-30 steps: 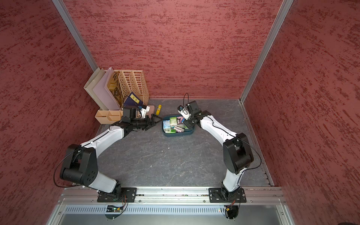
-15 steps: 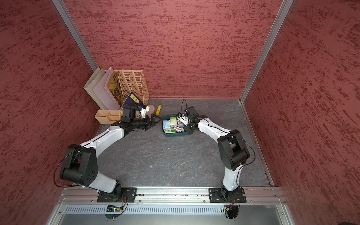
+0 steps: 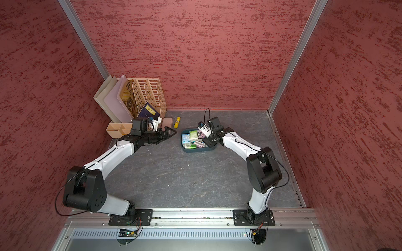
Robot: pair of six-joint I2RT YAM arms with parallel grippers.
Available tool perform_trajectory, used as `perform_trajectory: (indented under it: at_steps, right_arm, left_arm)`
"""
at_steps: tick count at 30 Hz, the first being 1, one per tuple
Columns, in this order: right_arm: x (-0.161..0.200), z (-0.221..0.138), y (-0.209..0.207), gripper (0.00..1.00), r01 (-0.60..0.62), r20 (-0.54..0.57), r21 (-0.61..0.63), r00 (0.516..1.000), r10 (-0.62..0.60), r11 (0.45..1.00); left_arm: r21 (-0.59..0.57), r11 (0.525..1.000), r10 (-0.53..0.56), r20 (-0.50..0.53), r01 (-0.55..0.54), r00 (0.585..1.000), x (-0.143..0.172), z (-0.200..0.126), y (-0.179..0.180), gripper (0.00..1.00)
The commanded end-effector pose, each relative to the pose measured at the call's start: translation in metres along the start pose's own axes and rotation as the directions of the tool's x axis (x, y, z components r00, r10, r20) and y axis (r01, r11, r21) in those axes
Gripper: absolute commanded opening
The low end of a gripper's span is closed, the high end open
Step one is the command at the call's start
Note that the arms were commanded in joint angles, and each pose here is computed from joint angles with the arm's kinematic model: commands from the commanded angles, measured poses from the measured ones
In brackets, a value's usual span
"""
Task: Put the pocket tissues into the storage box
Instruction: Place the pocket tissues in the storage box, then reset both arms
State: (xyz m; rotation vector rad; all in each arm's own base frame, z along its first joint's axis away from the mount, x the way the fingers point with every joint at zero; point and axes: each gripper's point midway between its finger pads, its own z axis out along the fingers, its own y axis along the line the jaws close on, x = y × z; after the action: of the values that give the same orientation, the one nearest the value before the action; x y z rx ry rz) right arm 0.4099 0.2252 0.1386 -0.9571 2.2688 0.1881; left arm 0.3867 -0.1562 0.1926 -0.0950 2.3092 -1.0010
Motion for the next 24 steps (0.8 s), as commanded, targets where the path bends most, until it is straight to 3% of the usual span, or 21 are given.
perform_trajectory:
  at_steps: [1,5,9,16,22,24]
  right_arm:
    - [-0.053,-0.050,-0.012,0.71,-0.131,0.231,-0.010,0.964,0.130,0.991]
    - [-0.062,-0.081,-0.029,0.84,-0.244,0.335,0.008,0.914,0.227,0.970]
    - [-0.049,-0.107,-0.053,0.98,-0.354,0.399,0.102,0.871,0.288,0.930]
    - [0.008,-0.119,-0.101,0.99,-0.531,0.455,0.288,0.808,0.374,0.797]
    - [0.032,-0.127,-0.122,0.98,-0.559,0.482,0.345,0.794,0.369,0.754]
    - [0.049,-0.124,-0.135,0.98,-0.594,0.482,0.371,0.780,0.398,0.714]
  left_arm:
    - [-0.147,0.988,0.075,0.137,-0.055,0.988,-0.032,-0.030,0.019,1.00]
    - [-0.290,0.955,0.140,0.282,-0.055,0.949,-0.052,-0.065,0.046,1.00]
    - [-0.461,0.885,0.263,0.379,-0.066,0.887,-0.052,-0.102,0.077,1.00]
    - [-0.571,0.819,0.408,0.523,-0.048,0.749,-0.020,-0.131,0.123,1.00]
    - [-0.604,0.794,0.468,0.537,-0.067,0.702,-0.007,-0.119,0.150,1.00]
    - [-0.611,0.786,0.499,0.541,-0.092,0.677,-0.009,-0.112,0.154,1.00]
